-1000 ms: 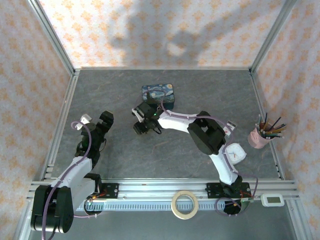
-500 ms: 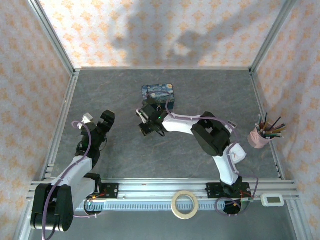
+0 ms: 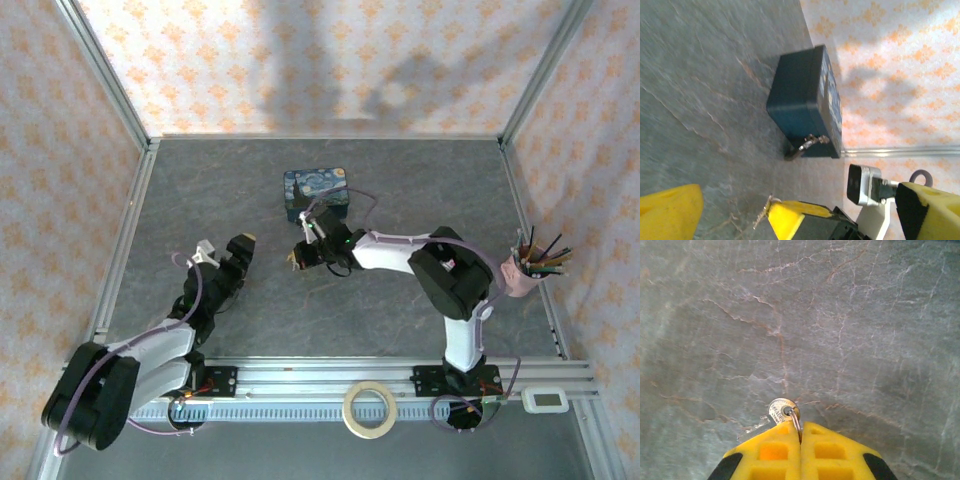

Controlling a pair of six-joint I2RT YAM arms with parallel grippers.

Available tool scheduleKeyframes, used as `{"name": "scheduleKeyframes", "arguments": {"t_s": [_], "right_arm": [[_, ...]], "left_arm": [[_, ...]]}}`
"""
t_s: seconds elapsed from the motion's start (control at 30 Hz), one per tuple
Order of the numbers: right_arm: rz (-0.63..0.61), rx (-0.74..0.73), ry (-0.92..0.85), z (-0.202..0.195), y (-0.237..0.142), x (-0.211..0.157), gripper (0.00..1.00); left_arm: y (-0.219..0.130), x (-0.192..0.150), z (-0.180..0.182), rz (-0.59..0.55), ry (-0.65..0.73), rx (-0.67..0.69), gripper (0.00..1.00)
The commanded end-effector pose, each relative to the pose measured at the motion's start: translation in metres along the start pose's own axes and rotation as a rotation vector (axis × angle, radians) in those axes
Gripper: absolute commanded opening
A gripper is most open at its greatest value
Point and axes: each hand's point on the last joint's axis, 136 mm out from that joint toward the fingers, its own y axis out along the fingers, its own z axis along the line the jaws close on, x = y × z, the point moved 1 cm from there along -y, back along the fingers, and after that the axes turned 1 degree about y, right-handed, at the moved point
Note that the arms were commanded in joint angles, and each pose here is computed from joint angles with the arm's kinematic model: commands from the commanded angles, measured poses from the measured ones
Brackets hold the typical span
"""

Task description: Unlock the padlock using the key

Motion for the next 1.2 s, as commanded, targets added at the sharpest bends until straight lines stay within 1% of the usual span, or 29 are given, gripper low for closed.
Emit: {"name": "scheduleKeyframes", "arguments": {"t_s": [0.0, 0.17, 0.23, 0.3, 0.5, 0.63, 0.77, 0.83, 0.9, 0.93, 1.03, 1.07, 1.1, 1.17], "right_arm": [[-0.092, 0.050, 0.160, 0.015, -0.019, 0.018, 0.00], [-0.177, 0.036, 0.331, 0.011, -0.035, 0.029, 0.00], [-0.203, 0.061, 0.359, 0.014, -0.040, 0.032, 0.00], [-0.217, 0.083, 0.369, 0.018, -0.044, 0.035, 0.00], [-0.212, 0.109, 0.374, 0.023, -0.045, 0.036, 0.00], [-0.205, 0.117, 0.375, 0.025, -0.045, 0.035, 0.00], [-0.208, 0.124, 0.372, 0.026, -0.046, 0.036, 0.00], [-0.207, 0.121, 0.371, 0.026, -0.047, 0.036, 0.00], [-0.206, 0.124, 0.369, 0.027, -0.047, 0.035, 0.00], [-0.204, 0.126, 0.371, 0.027, -0.047, 0.035, 0.00], [-0.209, 0.134, 0.369, 0.028, -0.049, 0.036, 0.00], [-0.213, 0.134, 0.367, 0.029, -0.051, 0.037, 0.00], [-0.217, 0.134, 0.365, 0.029, -0.052, 0.037, 0.00], [-0.225, 0.131, 0.360, 0.029, -0.055, 0.039, 0.00]], "left_arm": [[0.008, -0.001, -0.037, -0.024, -0.017, -0.133, 0.89], [0.024, -0.028, -0.051, 0.074, 0.025, -0.209, 0.63], [0.029, -0.036, -0.052, 0.097, 0.036, -0.226, 0.56], [0.032, -0.040, -0.053, 0.115, 0.045, -0.244, 0.52], [0.040, -0.049, -0.060, 0.153, 0.079, -0.306, 0.48], [0.044, -0.054, -0.063, 0.171, 0.109, -0.332, 0.39], [0.051, -0.055, -0.057, 0.171, 0.125, -0.297, 0.31], [0.053, -0.055, -0.054, 0.172, 0.131, -0.282, 0.25], [0.054, -0.056, -0.052, 0.172, 0.134, -0.274, 0.20], [0.055, -0.056, -0.051, 0.173, 0.133, -0.270, 0.19], [0.057, -0.056, -0.051, 0.177, 0.138, -0.268, 0.19], [0.059, -0.058, -0.044, 0.185, 0.139, -0.238, 0.19], [0.060, -0.058, -0.043, 0.186, 0.141, -0.233, 0.20], [0.062, -0.058, -0.040, 0.185, 0.145, -0.215, 0.27]]}}
